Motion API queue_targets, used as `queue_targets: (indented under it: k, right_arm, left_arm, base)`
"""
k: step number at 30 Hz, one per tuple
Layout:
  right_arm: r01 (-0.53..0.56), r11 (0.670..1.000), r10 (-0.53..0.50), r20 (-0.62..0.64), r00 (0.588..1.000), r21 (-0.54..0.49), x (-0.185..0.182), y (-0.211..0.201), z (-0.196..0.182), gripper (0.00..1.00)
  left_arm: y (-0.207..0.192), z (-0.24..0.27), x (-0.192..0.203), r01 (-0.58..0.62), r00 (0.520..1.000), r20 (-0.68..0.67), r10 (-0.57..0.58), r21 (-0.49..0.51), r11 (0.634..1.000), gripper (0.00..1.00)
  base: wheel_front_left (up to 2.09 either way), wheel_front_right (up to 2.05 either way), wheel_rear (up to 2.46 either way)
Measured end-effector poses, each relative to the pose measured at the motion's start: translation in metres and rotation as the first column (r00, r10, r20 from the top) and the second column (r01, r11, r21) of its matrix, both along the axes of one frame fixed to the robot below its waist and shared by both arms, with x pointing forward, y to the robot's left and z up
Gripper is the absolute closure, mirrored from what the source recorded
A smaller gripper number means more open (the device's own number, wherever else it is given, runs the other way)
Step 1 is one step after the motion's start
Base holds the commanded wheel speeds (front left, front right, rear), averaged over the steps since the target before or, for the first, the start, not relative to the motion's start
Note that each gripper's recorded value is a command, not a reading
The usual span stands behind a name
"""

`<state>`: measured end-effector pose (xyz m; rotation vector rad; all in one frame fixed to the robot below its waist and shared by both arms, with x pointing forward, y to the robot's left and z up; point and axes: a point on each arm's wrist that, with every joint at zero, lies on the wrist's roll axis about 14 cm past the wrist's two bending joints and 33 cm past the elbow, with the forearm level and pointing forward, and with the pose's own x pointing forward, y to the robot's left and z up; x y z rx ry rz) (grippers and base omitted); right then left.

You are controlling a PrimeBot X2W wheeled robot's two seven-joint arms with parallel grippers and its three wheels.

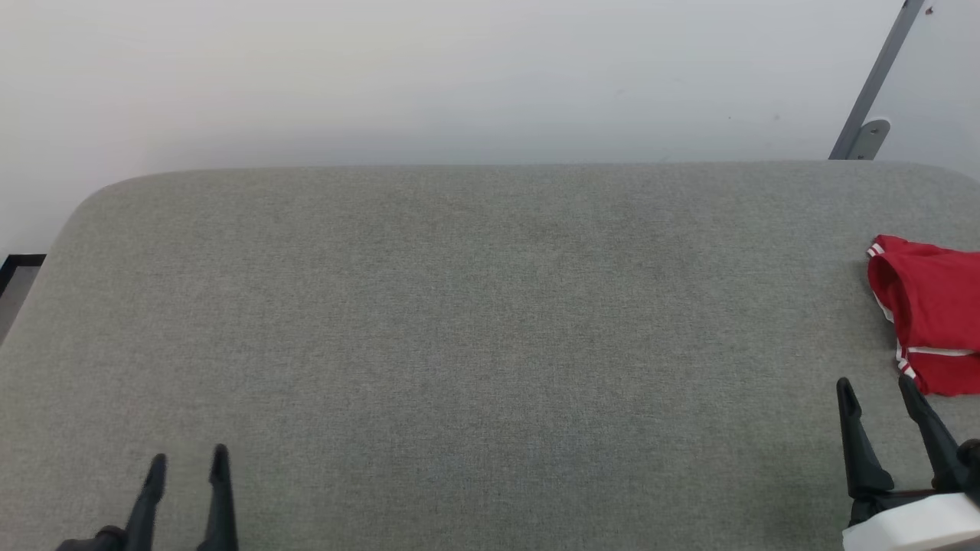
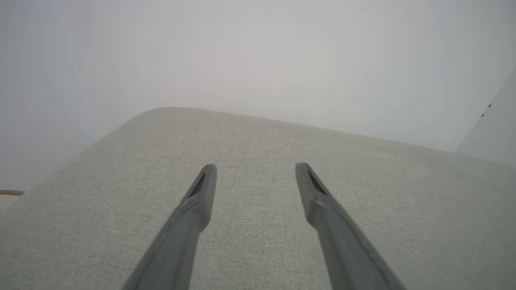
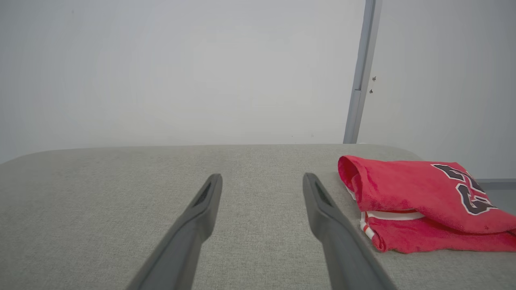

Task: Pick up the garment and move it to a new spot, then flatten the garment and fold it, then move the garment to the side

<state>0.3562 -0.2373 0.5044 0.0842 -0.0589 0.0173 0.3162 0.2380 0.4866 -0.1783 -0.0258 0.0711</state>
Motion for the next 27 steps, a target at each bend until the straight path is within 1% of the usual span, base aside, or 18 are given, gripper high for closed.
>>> queue_targets:
  k: [2, 21, 27]
  right_arm:
    - [-0.006, 1.000, 0.006, -0.004, 1.000, 0.000, -0.0007, 0.0018, -0.0015, 0.00]
    - [-0.016, 1.000, 0.016, -0.015, 1.000, 0.005, -0.0011, 0.0061, -0.0051, 0.00]
    - [-0.016, 1.000, 0.016, -0.019, 1.000, 0.008, -0.0006, 0.0067, -0.0064, 0.00]
  left_arm:
    - [-0.0046, -0.0033, -0.0008, 0.019, 1.000, -0.012, -0.019, 0.003, 1.000, 0.00]
    - [-0.0095, -0.0023, -0.0013, 0.028, 1.000, -0.006, -0.028, -0.007, 1.000, 0.00]
    - [-0.0049, 0.0031, -0.0006, 0.001, 1.000, 0.014, -0.001, -0.018, 1.000, 0.00]
  base:
    - [0.00, 0.00, 0.00]
    - [0.00, 0.00, 0.00]
    - [0.00, 0.00, 0.00]
